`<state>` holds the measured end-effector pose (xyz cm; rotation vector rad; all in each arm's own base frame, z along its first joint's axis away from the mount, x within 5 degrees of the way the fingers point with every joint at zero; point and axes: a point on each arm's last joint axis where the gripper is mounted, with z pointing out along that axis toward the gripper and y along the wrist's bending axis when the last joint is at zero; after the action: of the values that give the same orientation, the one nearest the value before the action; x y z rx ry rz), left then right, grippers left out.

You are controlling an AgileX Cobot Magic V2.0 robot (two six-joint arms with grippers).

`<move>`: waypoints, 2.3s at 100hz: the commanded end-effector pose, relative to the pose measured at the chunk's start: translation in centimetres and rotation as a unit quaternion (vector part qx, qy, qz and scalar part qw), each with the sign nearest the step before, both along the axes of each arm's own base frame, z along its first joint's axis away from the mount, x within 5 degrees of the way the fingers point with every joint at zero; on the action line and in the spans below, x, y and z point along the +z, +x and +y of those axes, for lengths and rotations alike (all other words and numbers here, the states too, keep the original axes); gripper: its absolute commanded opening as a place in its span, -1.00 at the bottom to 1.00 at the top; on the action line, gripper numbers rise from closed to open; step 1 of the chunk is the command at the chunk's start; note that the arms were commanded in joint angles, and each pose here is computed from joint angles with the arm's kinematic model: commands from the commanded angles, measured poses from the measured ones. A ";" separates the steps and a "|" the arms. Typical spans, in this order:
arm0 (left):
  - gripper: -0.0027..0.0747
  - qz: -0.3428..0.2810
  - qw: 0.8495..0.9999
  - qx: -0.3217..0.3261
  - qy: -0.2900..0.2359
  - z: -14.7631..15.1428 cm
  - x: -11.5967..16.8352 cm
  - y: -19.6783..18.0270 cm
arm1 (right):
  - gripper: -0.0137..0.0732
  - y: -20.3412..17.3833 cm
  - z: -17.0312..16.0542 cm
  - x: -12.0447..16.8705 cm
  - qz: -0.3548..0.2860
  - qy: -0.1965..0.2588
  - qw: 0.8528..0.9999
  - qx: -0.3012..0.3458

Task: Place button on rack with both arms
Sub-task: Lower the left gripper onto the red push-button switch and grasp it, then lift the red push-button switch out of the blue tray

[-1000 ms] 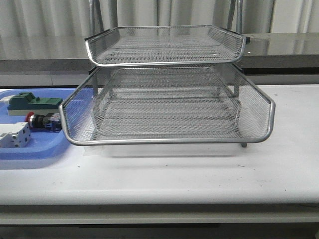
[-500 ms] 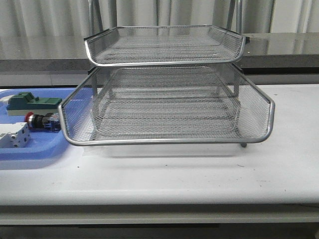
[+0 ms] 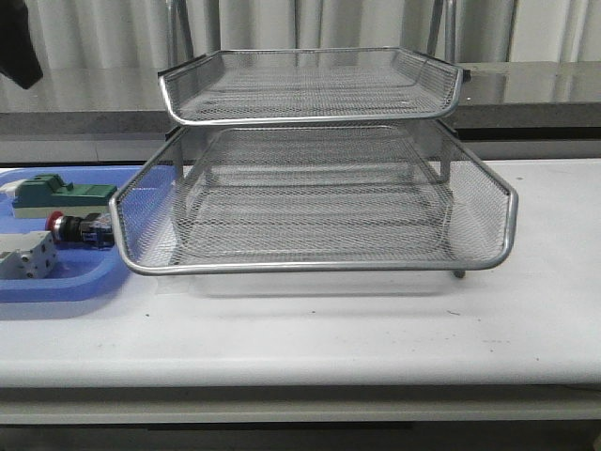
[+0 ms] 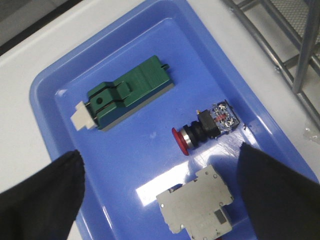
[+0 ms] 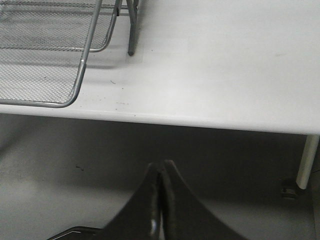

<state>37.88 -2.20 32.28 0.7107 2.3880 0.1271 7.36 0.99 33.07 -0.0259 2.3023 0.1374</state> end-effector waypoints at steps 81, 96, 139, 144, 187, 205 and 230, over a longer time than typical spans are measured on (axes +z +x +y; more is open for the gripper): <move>0.62 0.105 0.957 -0.237 0.128 -4.5 -8.4 7.8 | -0.85 0.3 0.0 1.4 -0.042 0.003 0.999 -0.003; 0.62 0.107 0.954 -0.246 0.136 -4.5 -9.5 8.2 | -0.85 0.3 0.0 1.4 -0.042 0.003 0.999 -0.003; 0.62 0.070 0.950 -0.262 0.155 -4.6 -10.7 9.4 | -0.85 0.3 0.0 1.4 -0.042 0.003 0.999 -0.003; 0.62 0.072 0.950 -0.262 0.155 -4.6 -11.0 9.5 | -0.85 0.3 0.0 1.4 -0.042 0.003 0.999 -0.003; 0.61 0.107 0.949 -0.265 0.136 -4.9 -14.2 9.9 | -0.85 0.3 0.0 1.4 -0.042 0.003 0.999 -0.003; 0.17 0.107 0.949 -0.265 0.136 -4.9 -14.3 9.9 | -0.85 0.3 0.0 1.4 -0.042 0.003 0.999 -0.003; -0.67 0.104 0.947 -0.267 0.144 -4.8 -13.5 10.1 | -0.85 0.3 0.0 1.3 -0.041 0.003 0.999 -0.003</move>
<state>47.62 -6.89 15.41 1.5895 2.3731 0.1181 7.35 0.97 33.07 -0.0244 2.3020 0.1360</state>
